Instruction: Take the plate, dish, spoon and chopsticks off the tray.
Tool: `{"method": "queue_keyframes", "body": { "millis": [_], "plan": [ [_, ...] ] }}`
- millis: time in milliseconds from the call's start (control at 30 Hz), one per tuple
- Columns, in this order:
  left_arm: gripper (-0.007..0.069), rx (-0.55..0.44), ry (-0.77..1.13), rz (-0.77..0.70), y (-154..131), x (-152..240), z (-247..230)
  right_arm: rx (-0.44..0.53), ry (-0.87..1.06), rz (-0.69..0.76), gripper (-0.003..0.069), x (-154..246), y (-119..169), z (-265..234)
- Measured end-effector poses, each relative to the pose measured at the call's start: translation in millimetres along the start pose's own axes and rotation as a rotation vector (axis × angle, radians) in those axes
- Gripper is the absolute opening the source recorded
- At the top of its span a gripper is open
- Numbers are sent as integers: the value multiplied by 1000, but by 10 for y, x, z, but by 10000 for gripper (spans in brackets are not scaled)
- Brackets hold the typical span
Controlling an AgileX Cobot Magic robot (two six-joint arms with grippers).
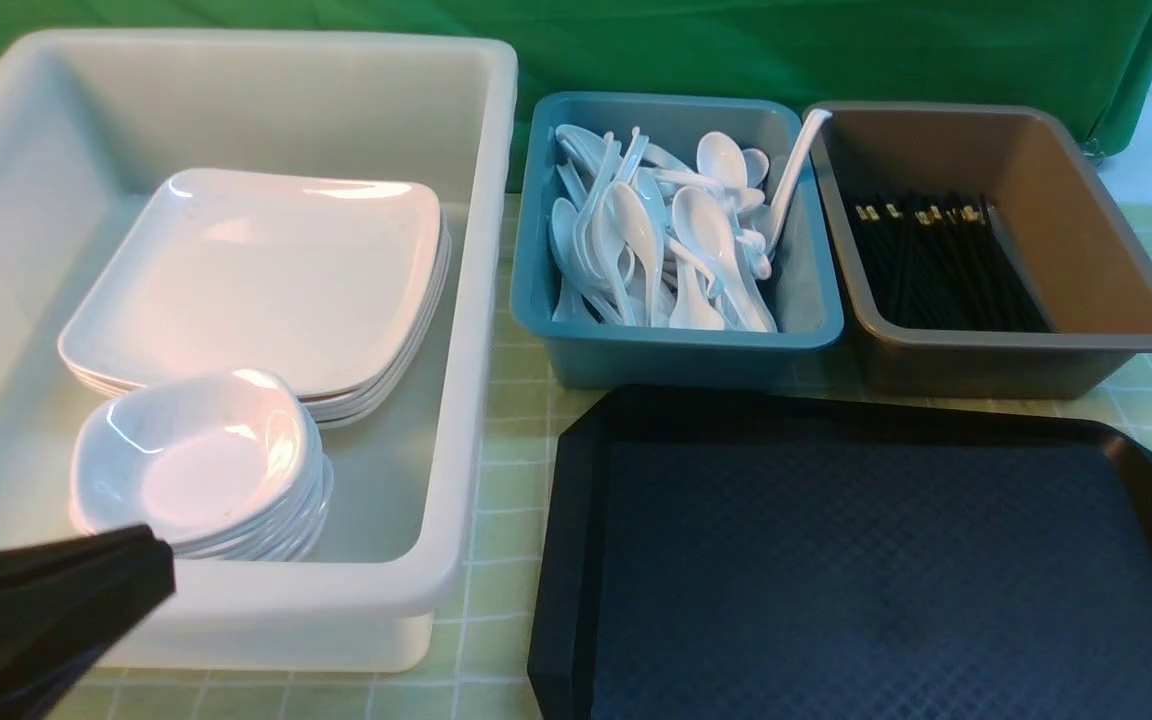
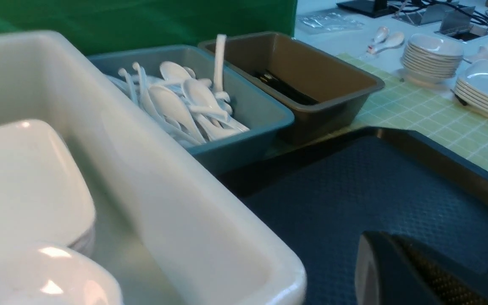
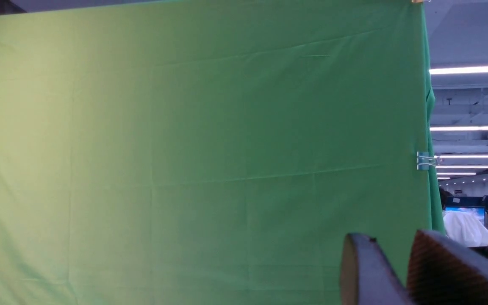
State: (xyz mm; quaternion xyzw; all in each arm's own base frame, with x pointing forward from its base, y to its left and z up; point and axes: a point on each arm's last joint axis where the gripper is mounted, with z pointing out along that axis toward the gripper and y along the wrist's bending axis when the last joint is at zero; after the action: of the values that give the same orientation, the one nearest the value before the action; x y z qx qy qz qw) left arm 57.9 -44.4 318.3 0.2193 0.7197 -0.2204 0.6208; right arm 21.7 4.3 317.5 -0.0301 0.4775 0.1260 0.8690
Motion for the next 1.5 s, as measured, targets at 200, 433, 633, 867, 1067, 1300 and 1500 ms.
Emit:
{"method": "queue_keyframes", "body": {
  "millis": [200, 433, 633, 867, 1067, 1300, 1500],
  "plan": [
    [-15, -242, -119, 18, 186, 390, -44, 0, -1, 1, 182, -1, 0, 0],
    [-15, -529, -154, -5, 347, 1030, -103, 0, -1, 1, 199, -1, 0, 0],
    [-15, -584, -54, -39, 378, 1230, -96, 0, 0, 1, 213, 2, 0, 0],
    [-15, -585, -16, -51, 379, 1275, -92, 0, 0, 1, 221, 2, 0, 0],
    [-15, -587, -11, -47, 380, 1278, -93, 0, 0, 1, 221, 2, 0, 0],
    [-14, -588, -9, -40, 380, 1278, -93, 0, 0, 1, 221, 2, 0, 0],
    [-14, -588, -5, -27, 380, 1278, -93, 0, 0, 1, 221, 2, 0, 0]
  ]
}}
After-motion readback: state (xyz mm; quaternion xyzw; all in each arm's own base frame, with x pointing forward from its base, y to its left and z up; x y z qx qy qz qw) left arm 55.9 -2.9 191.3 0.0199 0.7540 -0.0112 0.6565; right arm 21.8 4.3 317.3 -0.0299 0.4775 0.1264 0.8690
